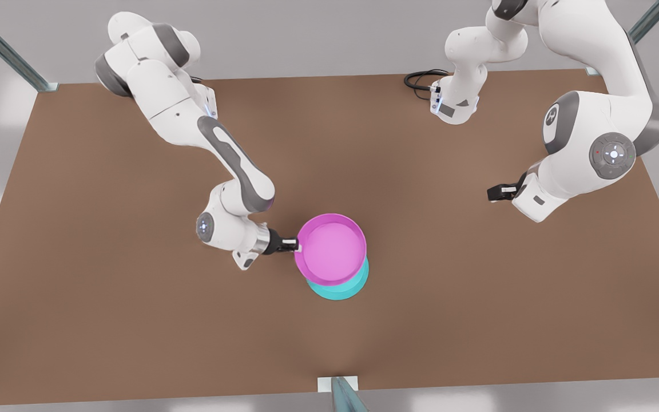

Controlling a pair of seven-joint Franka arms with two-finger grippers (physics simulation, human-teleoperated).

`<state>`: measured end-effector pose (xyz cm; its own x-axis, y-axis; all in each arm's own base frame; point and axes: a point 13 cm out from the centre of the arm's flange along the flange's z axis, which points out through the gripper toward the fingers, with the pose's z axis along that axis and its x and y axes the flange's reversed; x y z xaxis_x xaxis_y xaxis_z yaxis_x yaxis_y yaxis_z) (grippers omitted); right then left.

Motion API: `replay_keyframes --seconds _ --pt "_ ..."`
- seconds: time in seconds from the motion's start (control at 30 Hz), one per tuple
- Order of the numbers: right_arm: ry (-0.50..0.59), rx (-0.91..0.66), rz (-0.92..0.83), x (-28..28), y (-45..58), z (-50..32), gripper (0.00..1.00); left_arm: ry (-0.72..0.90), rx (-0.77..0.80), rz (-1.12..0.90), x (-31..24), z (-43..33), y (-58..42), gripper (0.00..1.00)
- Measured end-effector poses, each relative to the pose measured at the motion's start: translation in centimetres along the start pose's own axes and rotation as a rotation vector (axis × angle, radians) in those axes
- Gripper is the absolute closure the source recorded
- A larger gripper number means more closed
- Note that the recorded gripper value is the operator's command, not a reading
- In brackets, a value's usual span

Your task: Flip the blue plate over with the left arm, and stack the pink plate on top of the blue plate with the right arm

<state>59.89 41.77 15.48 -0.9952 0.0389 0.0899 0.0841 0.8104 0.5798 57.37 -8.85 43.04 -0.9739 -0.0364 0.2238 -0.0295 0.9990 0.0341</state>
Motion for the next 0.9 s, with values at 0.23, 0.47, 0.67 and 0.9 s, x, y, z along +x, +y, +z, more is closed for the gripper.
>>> replay_keyframes --seconds 0.23,0.47,0.67,0.9 --pt "-0.027 0.020 0.079 0.0 -0.3 1.7 0.68 -0.012 0.003 0.015 -0.1 -0.6 -0.1 0.00" --pt "-0.050 0.019 0.146 -0.9 -0.6 0.8 0.00 -0.008 0.004 0.030 -0.1 -0.4 -0.4 0.00" --pt "-0.260 0.134 0.207 -13.5 -12.1 -27.3 0.00 -0.016 0.007 0.031 -0.5 -0.7 -0.2 0.00" --pt "-0.253 0.765 -0.006 2.0 -10.2 -58.3 0.00 -0.010 0.009 0.036 -0.9 -0.3 -0.1 0.00"
